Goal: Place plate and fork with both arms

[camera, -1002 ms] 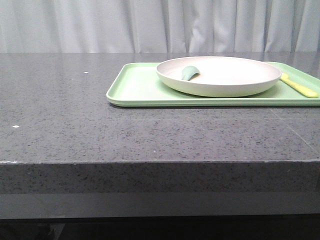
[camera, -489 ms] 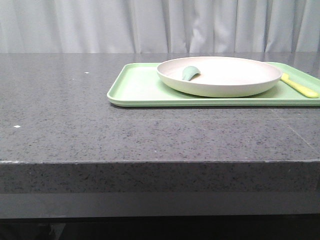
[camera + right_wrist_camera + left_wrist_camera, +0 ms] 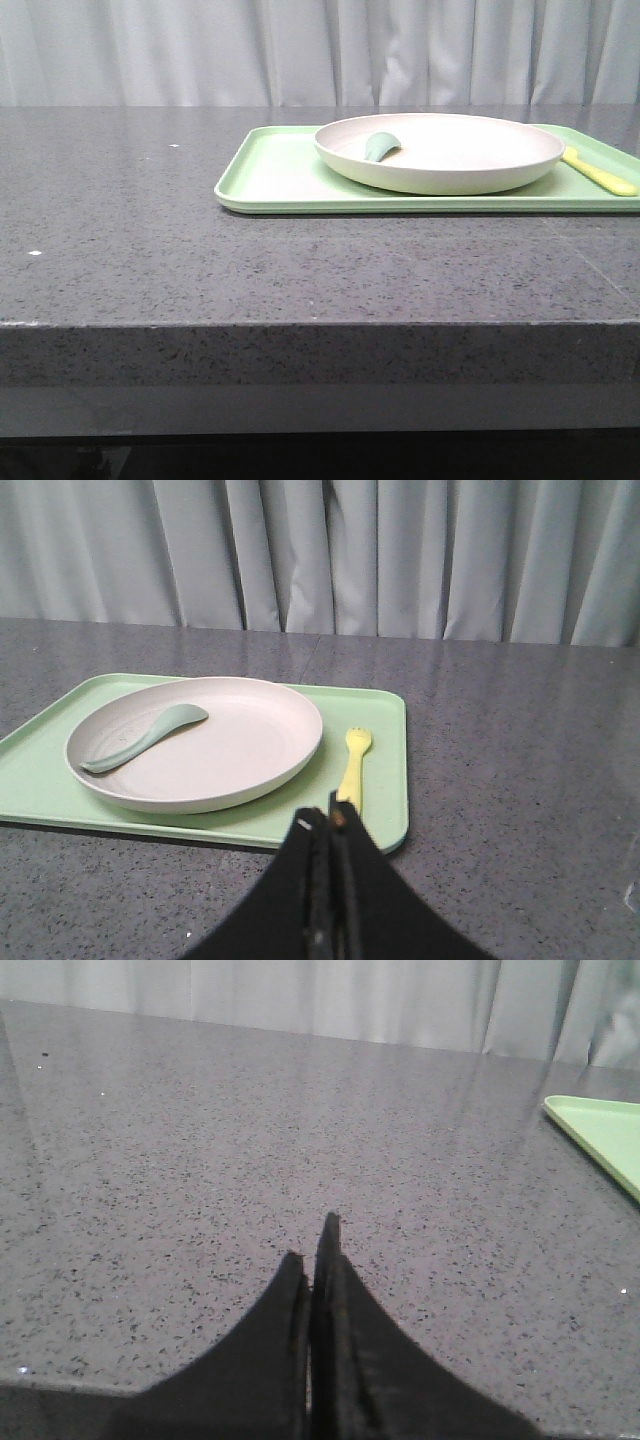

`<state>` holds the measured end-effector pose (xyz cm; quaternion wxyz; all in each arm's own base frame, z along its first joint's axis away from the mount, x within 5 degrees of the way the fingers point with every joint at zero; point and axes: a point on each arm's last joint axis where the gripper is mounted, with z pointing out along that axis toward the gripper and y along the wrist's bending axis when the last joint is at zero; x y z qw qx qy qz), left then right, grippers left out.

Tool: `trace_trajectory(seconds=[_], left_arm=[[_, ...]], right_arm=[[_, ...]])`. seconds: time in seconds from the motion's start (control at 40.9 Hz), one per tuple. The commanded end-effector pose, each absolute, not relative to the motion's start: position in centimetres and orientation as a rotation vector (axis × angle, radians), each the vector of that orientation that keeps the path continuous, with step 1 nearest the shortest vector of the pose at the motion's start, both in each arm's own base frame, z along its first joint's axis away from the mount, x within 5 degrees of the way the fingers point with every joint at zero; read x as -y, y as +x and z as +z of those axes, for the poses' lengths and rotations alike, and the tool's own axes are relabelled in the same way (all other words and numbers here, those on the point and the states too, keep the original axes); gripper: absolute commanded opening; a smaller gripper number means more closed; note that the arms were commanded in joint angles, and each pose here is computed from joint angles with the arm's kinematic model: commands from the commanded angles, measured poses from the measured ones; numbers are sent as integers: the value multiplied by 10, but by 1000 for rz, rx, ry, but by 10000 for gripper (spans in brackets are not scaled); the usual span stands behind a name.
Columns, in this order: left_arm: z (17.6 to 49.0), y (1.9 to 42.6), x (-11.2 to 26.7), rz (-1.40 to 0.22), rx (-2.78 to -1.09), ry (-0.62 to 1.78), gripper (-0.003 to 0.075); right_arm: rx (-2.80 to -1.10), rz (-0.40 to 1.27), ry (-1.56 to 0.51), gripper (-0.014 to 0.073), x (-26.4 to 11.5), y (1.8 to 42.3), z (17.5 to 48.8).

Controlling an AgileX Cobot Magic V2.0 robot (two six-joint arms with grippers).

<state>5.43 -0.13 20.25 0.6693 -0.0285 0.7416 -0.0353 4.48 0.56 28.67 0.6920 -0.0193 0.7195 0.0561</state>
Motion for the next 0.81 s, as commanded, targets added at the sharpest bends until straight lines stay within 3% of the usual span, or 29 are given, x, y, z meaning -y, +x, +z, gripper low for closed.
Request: trace_trajectory(seconds=[0.0, 0.782], left_arm=[[211, 54, 0, -76, -1505, -69, -18], [207, 54, 0, -76, -1524, -70, -18]], right_arm=[[-1507, 111, -50, -67, -5, 44, 303], [-1507, 111, -50, -67, -5, 44, 303]])
